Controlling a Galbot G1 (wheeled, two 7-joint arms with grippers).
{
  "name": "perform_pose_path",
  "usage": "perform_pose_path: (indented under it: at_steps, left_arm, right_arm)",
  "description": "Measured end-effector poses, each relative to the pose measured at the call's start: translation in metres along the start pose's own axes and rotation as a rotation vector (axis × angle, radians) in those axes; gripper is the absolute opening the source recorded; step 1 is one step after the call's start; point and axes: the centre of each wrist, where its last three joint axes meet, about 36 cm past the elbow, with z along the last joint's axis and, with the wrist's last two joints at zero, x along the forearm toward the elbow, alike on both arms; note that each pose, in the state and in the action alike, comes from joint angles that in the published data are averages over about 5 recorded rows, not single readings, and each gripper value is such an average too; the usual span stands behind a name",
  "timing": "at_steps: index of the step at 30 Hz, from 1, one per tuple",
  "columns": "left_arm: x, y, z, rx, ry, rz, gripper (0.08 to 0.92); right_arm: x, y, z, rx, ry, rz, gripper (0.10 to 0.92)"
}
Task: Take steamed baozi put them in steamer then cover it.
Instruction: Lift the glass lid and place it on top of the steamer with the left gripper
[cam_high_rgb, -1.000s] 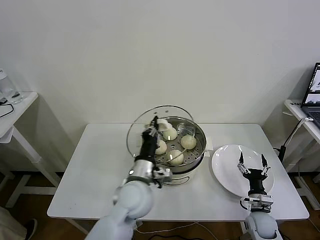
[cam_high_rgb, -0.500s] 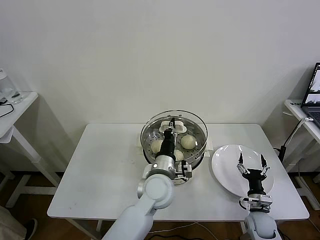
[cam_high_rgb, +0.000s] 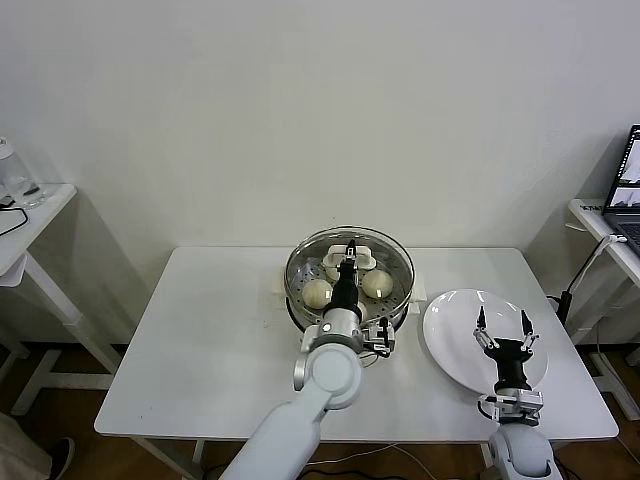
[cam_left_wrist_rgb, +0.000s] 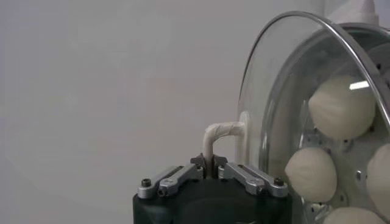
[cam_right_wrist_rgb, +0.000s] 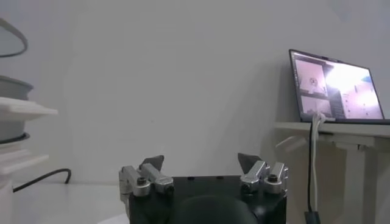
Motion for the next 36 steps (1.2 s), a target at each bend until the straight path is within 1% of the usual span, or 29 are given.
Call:
perform_pose_path:
  at_steps: [15, 28, 36]
  left_arm:
    - [-0.012, -0.015, 0.003, -0.048, 0.01, 0.016, 0.185]
    - [-0.011, -0.019, 0.001, -0.05, -0.001, 0.028, 0.185]
    - [-0.012, -0.025, 0.003, -0.058, 0.0, 0.039, 0.185]
  right_arm:
    - [-0.001, 0.0, 0.001, 0.003, 0.0, -0.001, 0.823]
    - [-0.003, 0.0, 0.001, 0.005, -0.004, -0.001, 0.823]
    - [-0.004, 0.0, 0.001, 0.006, -0.007, 0.0, 0.823]
